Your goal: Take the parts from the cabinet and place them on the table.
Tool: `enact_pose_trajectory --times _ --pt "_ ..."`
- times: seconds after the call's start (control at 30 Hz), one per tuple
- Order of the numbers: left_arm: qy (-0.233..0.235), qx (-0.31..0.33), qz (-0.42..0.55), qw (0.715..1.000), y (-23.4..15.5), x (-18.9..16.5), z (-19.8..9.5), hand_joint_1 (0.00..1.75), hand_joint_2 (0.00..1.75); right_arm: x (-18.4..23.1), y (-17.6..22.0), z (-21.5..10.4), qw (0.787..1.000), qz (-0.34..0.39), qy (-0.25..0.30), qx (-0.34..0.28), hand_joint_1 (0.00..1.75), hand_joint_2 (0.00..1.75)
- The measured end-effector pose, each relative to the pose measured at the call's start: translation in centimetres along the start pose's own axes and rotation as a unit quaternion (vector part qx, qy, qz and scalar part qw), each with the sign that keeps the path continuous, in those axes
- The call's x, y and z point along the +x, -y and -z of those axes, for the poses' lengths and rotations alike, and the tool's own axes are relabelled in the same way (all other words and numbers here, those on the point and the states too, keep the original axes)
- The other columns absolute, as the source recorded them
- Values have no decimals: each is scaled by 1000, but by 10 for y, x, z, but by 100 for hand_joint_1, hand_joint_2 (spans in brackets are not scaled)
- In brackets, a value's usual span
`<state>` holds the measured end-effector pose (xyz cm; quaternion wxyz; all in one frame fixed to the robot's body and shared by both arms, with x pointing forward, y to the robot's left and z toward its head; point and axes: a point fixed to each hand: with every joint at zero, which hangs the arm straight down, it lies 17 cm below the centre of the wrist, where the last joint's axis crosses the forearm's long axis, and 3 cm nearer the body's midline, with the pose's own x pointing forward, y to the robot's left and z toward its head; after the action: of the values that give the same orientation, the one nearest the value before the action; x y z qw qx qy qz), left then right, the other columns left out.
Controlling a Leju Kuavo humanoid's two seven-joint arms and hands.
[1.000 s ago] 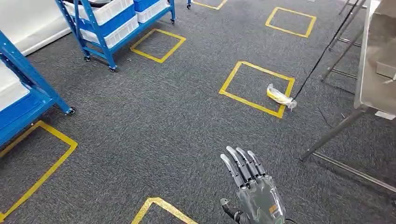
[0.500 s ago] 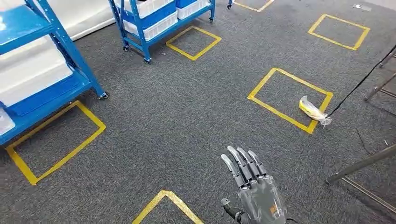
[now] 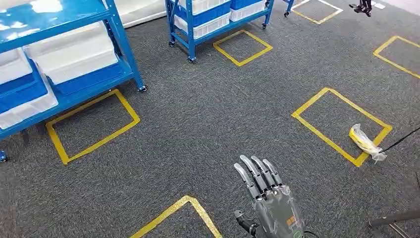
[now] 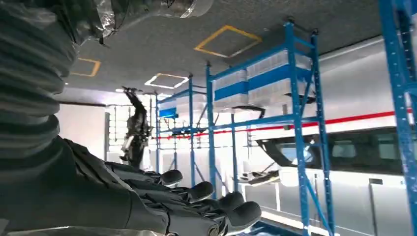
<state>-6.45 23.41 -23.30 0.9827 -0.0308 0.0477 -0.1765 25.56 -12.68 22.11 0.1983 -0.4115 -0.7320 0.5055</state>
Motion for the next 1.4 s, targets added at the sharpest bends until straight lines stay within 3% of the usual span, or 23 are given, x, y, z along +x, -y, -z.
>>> enact_pose_trajectory --times 0.37,0.4,0.5,0.77,1.1,1.4 --pt "-11 -4 -8 1000 2 1 0 0 0 -2 -2 -4 1000 2 -6 6 0 175" --pt "-17 -4 -8 1000 2 -1 0 0 0 -2 -2 -5 1000 3 -5 6 0 0" --pt "-25 -8 -8 1000 5 -7 0 0 0 -3 -3 -4 1000 7 -8 9 0 0" --pt "-21 -8 -11 1000 4 -3 0 0 0 -12 -27 -19 991 101 -60 69 0 0" --pt "-24 -8 -13 1000 4 -7 0 0 0 -17 -30 -22 989 108 -71 77 0 0" --pt "-24 -11 -14 1000 5 -7 0 0 0 -32 -73 -61 941 250 -166 159 0 0"
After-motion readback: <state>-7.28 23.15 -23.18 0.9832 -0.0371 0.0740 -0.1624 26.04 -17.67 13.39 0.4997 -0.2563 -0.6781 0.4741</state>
